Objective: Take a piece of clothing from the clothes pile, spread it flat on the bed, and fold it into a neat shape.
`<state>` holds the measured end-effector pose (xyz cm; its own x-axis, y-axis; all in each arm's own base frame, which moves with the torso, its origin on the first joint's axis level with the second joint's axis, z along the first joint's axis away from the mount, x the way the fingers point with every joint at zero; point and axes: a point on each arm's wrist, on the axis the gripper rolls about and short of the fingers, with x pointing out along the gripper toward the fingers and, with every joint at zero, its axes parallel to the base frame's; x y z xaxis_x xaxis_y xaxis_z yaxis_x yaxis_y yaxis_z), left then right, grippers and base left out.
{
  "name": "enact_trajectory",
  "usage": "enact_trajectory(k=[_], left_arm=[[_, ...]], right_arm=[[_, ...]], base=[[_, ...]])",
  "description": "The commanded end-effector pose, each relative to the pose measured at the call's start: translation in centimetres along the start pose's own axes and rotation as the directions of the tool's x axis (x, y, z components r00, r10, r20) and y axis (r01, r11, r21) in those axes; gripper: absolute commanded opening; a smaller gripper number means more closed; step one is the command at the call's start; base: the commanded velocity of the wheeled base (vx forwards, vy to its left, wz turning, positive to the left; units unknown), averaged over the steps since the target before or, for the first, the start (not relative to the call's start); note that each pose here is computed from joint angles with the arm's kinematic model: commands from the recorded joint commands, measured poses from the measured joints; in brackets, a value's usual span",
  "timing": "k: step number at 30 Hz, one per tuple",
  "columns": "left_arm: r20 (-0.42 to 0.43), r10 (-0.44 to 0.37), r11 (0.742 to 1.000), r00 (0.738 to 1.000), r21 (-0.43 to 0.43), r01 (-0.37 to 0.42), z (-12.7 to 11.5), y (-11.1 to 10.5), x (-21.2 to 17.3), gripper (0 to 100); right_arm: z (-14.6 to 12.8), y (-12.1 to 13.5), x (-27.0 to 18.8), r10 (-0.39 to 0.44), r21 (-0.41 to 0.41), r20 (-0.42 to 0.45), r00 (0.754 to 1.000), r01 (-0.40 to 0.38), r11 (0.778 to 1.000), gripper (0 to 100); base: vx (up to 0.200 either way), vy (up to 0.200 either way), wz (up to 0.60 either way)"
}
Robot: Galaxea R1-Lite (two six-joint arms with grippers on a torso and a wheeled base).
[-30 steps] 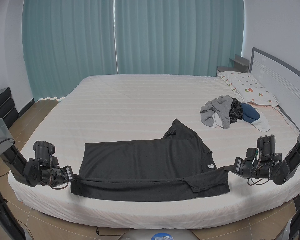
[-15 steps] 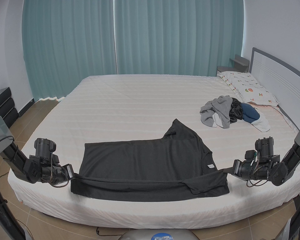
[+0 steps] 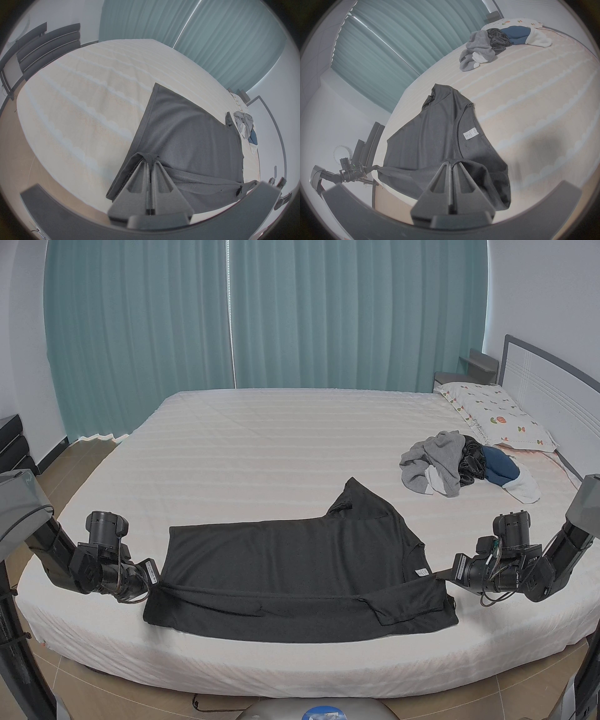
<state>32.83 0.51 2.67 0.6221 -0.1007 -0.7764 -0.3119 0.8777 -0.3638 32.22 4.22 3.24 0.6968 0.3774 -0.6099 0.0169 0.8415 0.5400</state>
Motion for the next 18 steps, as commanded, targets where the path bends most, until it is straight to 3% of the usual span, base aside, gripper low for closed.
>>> enact_trajectory(k=[1, 3, 4, 9, 14, 18], left_arm=[[-0.027, 0.014, 1.000, 1.000, -0.005, -0.014, -0.2, 0.3, 1.6, 100], [-0.030, 0.015, 1.000, 0.999, -0.005, -0.016, -0.2, 0.3, 1.8, 100], [-0.030, 0.015, 1.000, 0.999, -0.005, -0.016, -0.2, 0.3, 1.8, 100], [-0.019, 0.010, 0.999, 1.000, -0.036, -0.011, 0.2, 0.2, 2.0, 100], [0.017, -0.007, 0.996, 1.000, -0.092, 0.008, 0.9, 0.1, 0.5, 100], [0.019, -0.019, 0.992, 1.000, -0.124, 0.021, 1.2, 0.2, -1.2, 100]], right_arm=[[0.0, -0.7, 1.2, -0.013, 0.011, -0.016, 1.000, 0.013, 1.000, 0], [-0.2, -0.9, 1.6, -0.015, 0.013, -0.024, 1.000, 0.015, 1.000, 0], [-0.2, -0.9, 1.6, -0.015, 0.013, -0.024, 1.000, 0.015, 1.000, 100], [0.1, -0.9, 2.0, -0.010, 0.052, -0.018, 1.000, 0.011, 0.999, 100], [1.9, 0.8, -0.9, 0.034, 0.173, 0.067, 0.997, -0.045, 0.984, 100], [0.8, 1.4, -2.6, 0.032, 0.217, 0.052, 0.998, -0.042, 0.975, 100]], base=[[0.000, 0.000, 0.00], [0.000, 0.000, 0.00], [0.000, 0.000, 0.00], [0.000, 0.000, 0.00], [0.000, 0.000, 0.00], [0.000, 0.000, 0.00]])
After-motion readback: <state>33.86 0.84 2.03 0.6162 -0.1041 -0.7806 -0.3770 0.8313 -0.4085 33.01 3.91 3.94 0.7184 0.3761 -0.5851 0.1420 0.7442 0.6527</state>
